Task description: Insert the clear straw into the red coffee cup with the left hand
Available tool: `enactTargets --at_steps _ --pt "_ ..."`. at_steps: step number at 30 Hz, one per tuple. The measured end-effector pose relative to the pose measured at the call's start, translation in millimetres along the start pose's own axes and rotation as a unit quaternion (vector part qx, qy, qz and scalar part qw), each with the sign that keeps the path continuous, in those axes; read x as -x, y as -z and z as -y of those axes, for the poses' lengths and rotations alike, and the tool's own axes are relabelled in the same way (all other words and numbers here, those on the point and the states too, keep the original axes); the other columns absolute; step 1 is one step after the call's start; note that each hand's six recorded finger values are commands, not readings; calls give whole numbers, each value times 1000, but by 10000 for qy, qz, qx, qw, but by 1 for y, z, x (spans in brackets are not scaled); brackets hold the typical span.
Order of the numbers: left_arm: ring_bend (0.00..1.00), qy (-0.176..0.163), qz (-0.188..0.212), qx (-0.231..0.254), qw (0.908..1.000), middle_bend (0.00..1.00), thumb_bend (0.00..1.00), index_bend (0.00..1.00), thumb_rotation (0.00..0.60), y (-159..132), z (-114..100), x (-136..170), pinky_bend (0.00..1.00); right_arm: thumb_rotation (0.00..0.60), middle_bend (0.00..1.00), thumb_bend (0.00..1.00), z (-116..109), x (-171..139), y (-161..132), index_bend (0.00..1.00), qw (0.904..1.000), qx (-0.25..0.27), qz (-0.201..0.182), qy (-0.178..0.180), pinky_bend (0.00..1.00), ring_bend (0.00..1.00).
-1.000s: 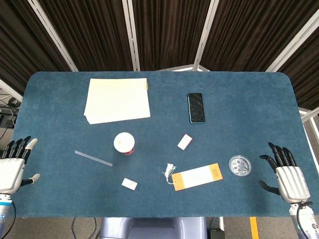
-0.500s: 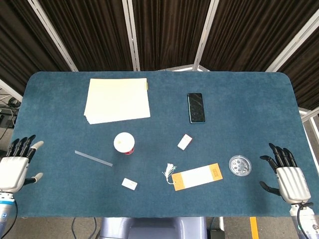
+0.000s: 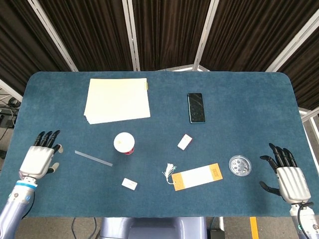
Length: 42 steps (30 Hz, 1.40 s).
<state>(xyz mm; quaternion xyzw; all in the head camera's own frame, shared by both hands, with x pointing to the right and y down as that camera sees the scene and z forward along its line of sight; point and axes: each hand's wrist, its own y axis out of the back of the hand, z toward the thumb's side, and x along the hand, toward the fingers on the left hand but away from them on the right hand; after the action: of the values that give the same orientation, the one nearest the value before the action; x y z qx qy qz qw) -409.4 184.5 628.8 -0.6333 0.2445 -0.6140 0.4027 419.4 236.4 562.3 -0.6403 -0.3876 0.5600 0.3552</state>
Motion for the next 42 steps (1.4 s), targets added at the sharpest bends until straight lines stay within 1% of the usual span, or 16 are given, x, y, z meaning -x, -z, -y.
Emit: enactTargets --at_steps 4,9,12,14,18,24,32,42 --pt "0 155 115 -101 9998 0 283 466 600 -14 11 -16 0 600 0 140 0 1 1 254 10000 31 30 -25 0 0" --pt "0 281 255 -109 9992 0 290 482 600 -36 23 -36 0 600 0 141 1 1 2 254 10000 51 50 -53 0 0" --pt "0 334 347 -148 9987 0 316 488 600 -48 29 -45 0 600 0 140 2 2 3 255 9999 70 71 -75 0 0" --pt "0 353 411 -135 9984 0 333 490 600 -57 31 -50 0 600 0 140 2 3 3 255 9999 82 84 -82 0 0" --pt "0 428 553 -119 9975 0 336 491 600 -74 37 -58 0 600 0 139 3 4 5 255 9998 98 112 -103 0 0" --pt "0 523 786 -110 9955 0 336 491 600 -93 42 -62 0 600 0 139 4 6 6 254 9997 116 161 -136 0 0" --pt "0 601 935 -121 9937 0 336 490 600 -106 45 -60 0 600 0 140 4 7 7 255 9996 116 193 -146 0 0" --pt "0 627 845 -184 9943 0 338 498 600 -108 54 -63 0 600 0 140 4 6 6 254 9997 102 188 -154 0 0"
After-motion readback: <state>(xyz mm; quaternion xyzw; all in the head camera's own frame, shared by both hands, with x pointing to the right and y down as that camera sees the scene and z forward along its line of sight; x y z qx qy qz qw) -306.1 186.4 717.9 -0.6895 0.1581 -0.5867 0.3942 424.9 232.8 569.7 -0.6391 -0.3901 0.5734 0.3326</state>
